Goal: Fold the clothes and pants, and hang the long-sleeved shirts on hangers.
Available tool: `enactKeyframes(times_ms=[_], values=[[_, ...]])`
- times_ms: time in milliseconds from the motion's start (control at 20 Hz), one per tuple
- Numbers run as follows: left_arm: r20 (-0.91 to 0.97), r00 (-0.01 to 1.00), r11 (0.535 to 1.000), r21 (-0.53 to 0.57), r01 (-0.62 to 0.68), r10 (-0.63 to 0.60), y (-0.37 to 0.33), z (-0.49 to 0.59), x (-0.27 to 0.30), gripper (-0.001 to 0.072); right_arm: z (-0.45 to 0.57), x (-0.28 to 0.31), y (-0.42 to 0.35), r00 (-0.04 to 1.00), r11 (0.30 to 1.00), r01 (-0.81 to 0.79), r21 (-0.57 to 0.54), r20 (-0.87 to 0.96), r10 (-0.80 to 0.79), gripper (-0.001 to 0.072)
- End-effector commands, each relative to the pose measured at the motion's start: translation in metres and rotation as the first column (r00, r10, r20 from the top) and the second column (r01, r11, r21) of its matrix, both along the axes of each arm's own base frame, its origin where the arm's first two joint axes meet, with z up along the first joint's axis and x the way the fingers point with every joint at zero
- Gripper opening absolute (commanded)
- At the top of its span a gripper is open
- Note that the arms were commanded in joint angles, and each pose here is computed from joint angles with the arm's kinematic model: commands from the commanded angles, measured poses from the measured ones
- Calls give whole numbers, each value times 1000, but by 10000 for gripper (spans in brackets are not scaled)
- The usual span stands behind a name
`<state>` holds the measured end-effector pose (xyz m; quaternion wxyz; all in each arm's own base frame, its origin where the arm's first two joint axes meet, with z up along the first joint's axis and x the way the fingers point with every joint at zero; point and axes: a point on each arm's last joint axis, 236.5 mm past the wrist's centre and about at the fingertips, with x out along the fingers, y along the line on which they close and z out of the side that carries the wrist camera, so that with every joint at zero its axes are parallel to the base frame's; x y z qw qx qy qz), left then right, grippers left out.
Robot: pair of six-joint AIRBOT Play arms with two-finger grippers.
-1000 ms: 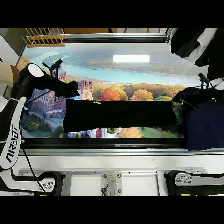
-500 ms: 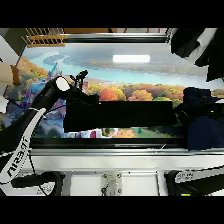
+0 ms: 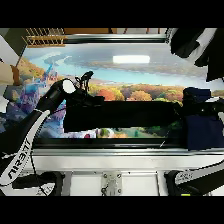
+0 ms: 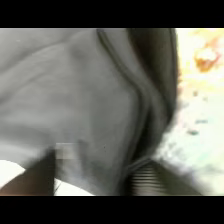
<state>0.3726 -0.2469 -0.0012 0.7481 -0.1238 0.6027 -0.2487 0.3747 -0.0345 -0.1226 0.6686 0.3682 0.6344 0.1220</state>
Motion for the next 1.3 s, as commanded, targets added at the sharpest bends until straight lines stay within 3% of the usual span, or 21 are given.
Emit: enactKeyframes(times_ms=[0, 50, 300, 550, 850, 1250], values=[[22, 1000, 1000, -5, -13, 13, -1, 1, 6, 7, 4, 2, 10, 1000, 1000, -18, 13, 3, 18, 81], [22, 1000, 1000, -5, -15, 16, -1, -1, 7, 7, 6, 2, 10, 1000, 1000, -19, 8, 7, 19, 10], [-12, 1000, 1000, -13, 8, -8, -28, -27, 9, 6, 45, -14, -13, 988, 978, -152, -141, -30, 149, 13], [-4, 990, 989, -22, 144, -144, -107, -51, 24, 6, 131, -2, -11, 967, 921, -244, -305, -6, 254, 12], [-23, 964, 964, -18, 265, -265, -176, -97, 19, 6, 219, 20, 50, 929, 878, -296, -376, 102, 356, 12], [-107, 933, 938, -4, 346, -345, -188, -120, 5, 6, 267, 28, 130, 851, 831, -367, -418, 209, 481, 12]])
